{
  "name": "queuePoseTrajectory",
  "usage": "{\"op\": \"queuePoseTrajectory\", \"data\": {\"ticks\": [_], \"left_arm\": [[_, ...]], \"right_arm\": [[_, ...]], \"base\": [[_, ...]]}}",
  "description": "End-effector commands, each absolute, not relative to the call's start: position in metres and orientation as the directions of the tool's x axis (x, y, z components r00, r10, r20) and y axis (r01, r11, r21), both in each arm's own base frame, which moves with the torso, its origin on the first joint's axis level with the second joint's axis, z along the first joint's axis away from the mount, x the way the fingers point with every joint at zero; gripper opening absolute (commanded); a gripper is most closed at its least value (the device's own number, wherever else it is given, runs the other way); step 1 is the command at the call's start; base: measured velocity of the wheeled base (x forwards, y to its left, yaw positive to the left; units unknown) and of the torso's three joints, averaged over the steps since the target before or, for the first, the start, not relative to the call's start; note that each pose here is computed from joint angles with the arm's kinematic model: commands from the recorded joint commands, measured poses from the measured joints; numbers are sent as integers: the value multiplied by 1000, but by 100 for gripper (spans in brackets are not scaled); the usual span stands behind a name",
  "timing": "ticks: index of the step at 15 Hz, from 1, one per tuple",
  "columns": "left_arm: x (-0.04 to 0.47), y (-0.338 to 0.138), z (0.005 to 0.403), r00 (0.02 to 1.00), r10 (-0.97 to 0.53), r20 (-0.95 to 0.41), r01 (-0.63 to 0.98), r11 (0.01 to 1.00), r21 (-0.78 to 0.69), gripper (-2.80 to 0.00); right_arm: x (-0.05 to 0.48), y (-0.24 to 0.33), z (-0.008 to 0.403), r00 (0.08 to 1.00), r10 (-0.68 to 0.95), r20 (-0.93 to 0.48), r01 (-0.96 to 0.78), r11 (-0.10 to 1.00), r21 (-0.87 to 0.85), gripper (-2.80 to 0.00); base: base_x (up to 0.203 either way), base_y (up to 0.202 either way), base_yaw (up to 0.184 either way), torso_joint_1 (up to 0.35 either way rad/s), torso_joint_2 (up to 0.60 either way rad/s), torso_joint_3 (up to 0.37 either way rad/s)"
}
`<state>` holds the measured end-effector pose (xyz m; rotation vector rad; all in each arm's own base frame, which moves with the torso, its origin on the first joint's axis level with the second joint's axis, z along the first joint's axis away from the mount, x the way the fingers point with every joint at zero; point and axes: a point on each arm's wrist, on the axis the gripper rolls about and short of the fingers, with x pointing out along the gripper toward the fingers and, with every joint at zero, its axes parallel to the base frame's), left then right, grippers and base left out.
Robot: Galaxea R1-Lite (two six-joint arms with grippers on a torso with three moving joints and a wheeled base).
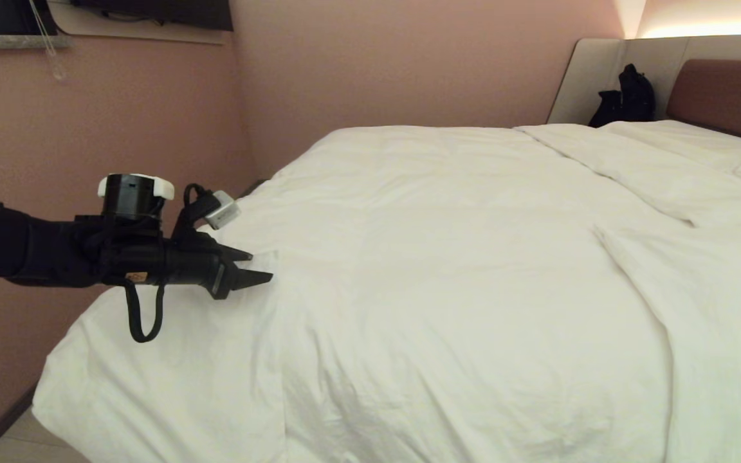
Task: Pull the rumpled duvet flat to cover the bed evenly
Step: Flatten the corners of the folded blanket
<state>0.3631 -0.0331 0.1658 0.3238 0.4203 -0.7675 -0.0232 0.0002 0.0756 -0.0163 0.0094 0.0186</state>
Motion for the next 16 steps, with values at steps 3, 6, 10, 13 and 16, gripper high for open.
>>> {"op": "queuePoseTrajectory", "data": {"ticks": [3, 6, 10, 13, 16], "left_arm": [[373, -44, 158, 623, -615, -483, 740, 664, 108, 0], [379, -54, 158, 643, -591, -487, 711, 698, 91, 0], [390, -58, 154, 716, -524, -461, 641, 755, 137, 0], [392, -59, 153, 743, -505, -439, 621, 766, 169, 0], [389, -58, 149, 749, -477, -459, 607, 772, 190, 0]], "right_arm": [[-23, 0, 76, 1000, 20, -11, -20, 1000, -17, -280], [-23, 0, 76, 1000, 20, -11, -20, 1000, -17, -280], [-23, 0, 76, 1000, 20, -11, -20, 1000, -17, -280], [-23, 0, 76, 1000, 20, -11, -20, 1000, -17, -280], [-23, 0, 76, 1000, 20, -11, -20, 1000, -17, -280]], "base": [[0, 0, 0, 0, 0, 0], [0, 0, 0, 0, 0, 0], [0, 0, 0, 0, 0, 0], [0, 0, 0, 0, 0, 0], [0, 0, 0, 0, 0, 0]]}}
